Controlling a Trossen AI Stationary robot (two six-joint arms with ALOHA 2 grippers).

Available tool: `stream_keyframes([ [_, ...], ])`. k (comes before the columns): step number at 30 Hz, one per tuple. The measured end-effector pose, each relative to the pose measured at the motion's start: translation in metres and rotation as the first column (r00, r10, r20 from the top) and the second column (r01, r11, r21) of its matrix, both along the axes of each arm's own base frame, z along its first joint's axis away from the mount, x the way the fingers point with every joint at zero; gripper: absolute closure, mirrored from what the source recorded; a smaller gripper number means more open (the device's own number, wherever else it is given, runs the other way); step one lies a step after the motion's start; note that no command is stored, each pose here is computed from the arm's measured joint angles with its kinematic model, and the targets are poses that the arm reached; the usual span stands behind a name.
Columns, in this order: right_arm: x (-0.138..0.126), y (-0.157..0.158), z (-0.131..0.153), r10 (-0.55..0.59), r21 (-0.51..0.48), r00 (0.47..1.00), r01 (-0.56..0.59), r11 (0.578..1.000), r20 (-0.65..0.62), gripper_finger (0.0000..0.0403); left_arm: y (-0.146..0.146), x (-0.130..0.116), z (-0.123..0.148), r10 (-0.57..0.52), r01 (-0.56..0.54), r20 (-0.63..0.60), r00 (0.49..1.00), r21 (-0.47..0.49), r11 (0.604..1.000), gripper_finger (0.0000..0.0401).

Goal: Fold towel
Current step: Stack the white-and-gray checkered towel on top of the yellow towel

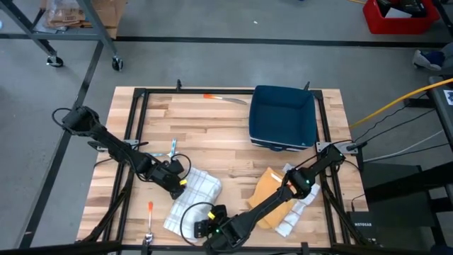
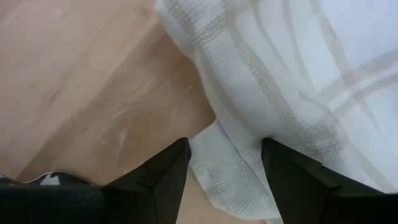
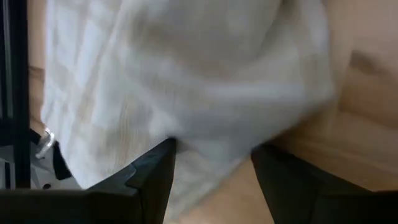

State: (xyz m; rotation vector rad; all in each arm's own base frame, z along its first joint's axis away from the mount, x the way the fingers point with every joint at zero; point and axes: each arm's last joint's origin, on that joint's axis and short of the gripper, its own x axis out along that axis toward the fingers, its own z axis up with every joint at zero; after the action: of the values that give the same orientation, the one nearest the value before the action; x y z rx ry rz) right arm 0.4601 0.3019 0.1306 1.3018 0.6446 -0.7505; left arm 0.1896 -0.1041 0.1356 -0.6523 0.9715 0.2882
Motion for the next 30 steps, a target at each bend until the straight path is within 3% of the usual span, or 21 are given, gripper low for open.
stream_keyframes([
  [7, 0.009, -0.016, -0.006, -0.025, -0.008, 1.0, 0.025, 1.0, -0.011, 0.0185, 0.0, 0.001, -0.01, 0.0, 0.0, -0.011, 1.0, 0.016, 1.0, 0.0203],
  [15, 0.009, -0.017, -0.01, -0.011, -0.043, 1.0, 0.01, 0.999, -0.012, 0.0204, -0.007, 0.012, -0.016, -0.091, 0.089, 0.063, 0.994, 0.04, 0.995, 0.0209],
  [20, 0.009, -0.017, -0.012, 0.028, -0.082, 0.999, -0.031, 0.996, -0.028, 0.0273, -0.009, 0.014, -0.018, -0.127, 0.123, 0.076, 0.989, 0.055, 0.991, 0.026],
  [26, 0.008, -0.018, -0.013, 0.041, -0.184, 0.999, -0.042, 0.982, -0.01, 0.0385, -0.013, 0.014, -0.017, -0.215, 0.206, 0.098, 0.972, 0.094, 0.974, 0.0363],
  [30, 0.003, -0.013, -0.009, 0.019, -0.232, 1.0, -0.014, 0.973, 0.023, 0.0377, -0.02, 0.017, -0.013, -0.292, 0.276, 0.173, 0.941, 0.112, 0.955, 0.039],
])
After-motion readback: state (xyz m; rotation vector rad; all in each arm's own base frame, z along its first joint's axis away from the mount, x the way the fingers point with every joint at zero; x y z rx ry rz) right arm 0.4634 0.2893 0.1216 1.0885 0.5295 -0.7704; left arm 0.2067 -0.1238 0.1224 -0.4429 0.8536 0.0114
